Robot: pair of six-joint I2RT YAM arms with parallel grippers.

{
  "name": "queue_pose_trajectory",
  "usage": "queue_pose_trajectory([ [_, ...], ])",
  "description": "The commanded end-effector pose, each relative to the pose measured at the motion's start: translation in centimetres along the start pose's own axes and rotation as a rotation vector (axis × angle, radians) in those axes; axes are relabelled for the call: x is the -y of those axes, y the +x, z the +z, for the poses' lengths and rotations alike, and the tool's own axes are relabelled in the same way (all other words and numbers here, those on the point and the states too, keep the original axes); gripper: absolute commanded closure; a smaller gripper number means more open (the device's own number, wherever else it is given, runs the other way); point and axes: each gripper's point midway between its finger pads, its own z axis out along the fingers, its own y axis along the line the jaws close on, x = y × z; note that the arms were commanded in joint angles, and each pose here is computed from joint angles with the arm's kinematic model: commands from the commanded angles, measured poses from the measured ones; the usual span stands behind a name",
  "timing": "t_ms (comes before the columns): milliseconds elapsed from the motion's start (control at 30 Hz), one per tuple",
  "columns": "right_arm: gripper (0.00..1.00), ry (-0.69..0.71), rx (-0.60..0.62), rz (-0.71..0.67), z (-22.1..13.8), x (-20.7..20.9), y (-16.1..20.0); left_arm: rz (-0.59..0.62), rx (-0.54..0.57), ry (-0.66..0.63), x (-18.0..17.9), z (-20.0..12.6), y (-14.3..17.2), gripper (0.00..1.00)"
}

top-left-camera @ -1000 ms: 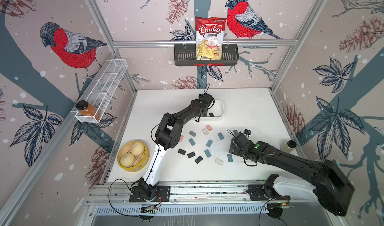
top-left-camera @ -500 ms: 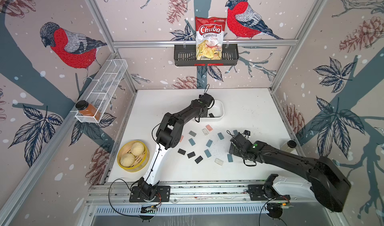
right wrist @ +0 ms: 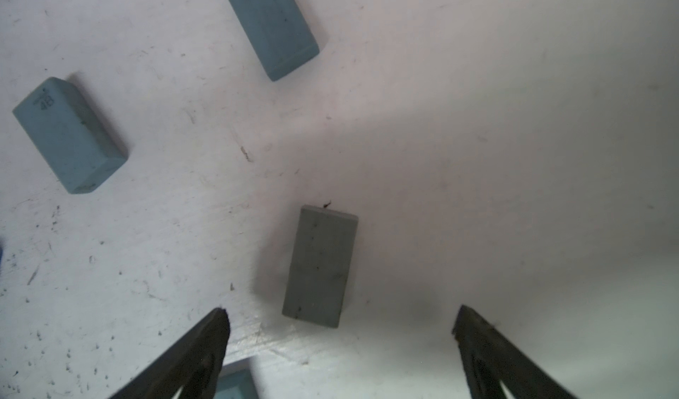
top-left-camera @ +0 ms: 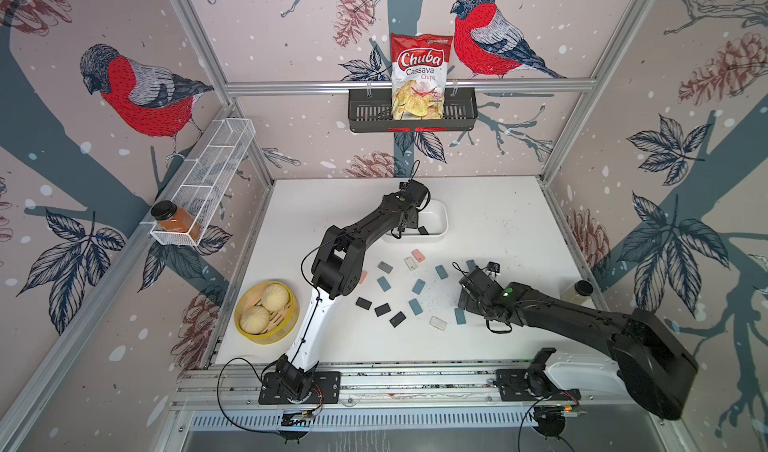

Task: Put the eraser in the storage box
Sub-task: Place the eraser in the storage box, then pick up the eraser from the center of the board.

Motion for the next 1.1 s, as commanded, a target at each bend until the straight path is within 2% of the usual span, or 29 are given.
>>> queue_pose_trajectory([
  [0, 0.04, 0.012, 0.024, 0.017, 0.0, 0.2, -0.4, -0.012, 0.019, 0.006, -0.1, -1.7, -0.9, 0.15],
  [67, 0.05, 0.016, 0.025, 0.017, 0.2, 0.1, -0.5, -0.019, 0.040, 0.014, 0.0, -2.8, -1.6, 0.04],
  [400, 0.15, 0.038, -0.003, 0.003, 1.4, -0.2, -0.1, -0.004, 0.185, 0.038, 1.0, -10.6, -4.6, 0.03],
  [533, 0.23, 0.044, -0.003, 0.007, 1.5, -0.1, -0.2, 0.001, 0.221, 0.040, 0.3, -13.4, -4.9, 0.03],
  [800, 0.35, 0.023, -0.007, 0.017, 1.4, -0.4, -0.2, -0.015, 0.262, 0.044, -2.4, -17.1, -3.6, 0.03],
  [1067, 0.49, 0.011, -0.014, 0.015, 1.5, -0.7, -0.1, -0.018, 0.223, 0.045, -4.4, -17.3, 0.2, 0.03],
])
